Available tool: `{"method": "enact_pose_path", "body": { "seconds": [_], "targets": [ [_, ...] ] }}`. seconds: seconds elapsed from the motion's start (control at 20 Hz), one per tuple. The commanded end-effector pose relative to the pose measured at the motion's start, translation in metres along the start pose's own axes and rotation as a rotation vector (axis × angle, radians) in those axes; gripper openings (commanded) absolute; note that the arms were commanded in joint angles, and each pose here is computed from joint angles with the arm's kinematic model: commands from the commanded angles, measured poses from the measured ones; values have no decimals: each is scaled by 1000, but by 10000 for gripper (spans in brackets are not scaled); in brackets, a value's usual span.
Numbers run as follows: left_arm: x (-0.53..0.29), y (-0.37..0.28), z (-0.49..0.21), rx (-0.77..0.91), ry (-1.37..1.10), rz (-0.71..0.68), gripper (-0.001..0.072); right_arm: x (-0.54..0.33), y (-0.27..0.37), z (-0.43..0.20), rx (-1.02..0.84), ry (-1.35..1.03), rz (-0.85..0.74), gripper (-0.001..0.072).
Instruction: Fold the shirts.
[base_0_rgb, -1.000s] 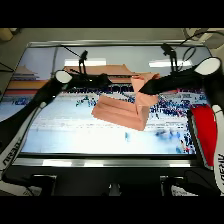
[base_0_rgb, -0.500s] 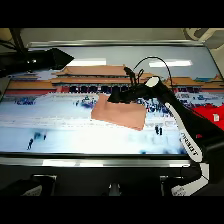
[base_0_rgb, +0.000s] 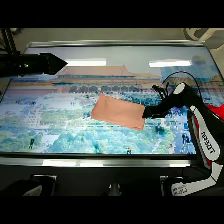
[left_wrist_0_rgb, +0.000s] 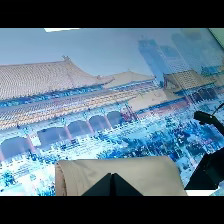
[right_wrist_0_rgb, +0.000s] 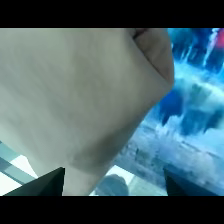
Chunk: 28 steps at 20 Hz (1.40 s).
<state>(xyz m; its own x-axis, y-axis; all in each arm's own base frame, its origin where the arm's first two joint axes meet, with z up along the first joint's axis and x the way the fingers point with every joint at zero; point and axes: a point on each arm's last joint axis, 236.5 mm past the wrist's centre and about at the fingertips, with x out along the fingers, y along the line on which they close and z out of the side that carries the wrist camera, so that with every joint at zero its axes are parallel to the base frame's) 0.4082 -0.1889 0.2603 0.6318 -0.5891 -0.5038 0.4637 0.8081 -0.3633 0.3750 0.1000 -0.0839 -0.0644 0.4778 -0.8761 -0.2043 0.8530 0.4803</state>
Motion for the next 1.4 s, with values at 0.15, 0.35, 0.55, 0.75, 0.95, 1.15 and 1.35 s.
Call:
{"method": "enact_pose_path", "body": {
  "seconds": [0.15,0.35,0.55,0.75,0.95,1.15,1.35],
  "targets": [
    [-1,1,-1,4,4,7,20,26,34,29,39,-164,222,215],
    [-1,2,-1,10,4,8,20,-70,55,72,-91,-374,345,26],
    [0,5,-2,32,8,18,20,-205,-10,65,-29,-522,147,26],
    [0,12,-3,48,12,47,21,-305,-67,2,117,-603,31,26],
    [0,14,2,51,-7,57,21,-348,-100,-72,233,-584,-59,27],
    [0,14,6,52,-23,60,21,-382,-127,-132,377,-631,-178,27],
    [0,14,6,54,-23,60,21,-404,-137,-169,478,-693,-242,27]
  ]
}}
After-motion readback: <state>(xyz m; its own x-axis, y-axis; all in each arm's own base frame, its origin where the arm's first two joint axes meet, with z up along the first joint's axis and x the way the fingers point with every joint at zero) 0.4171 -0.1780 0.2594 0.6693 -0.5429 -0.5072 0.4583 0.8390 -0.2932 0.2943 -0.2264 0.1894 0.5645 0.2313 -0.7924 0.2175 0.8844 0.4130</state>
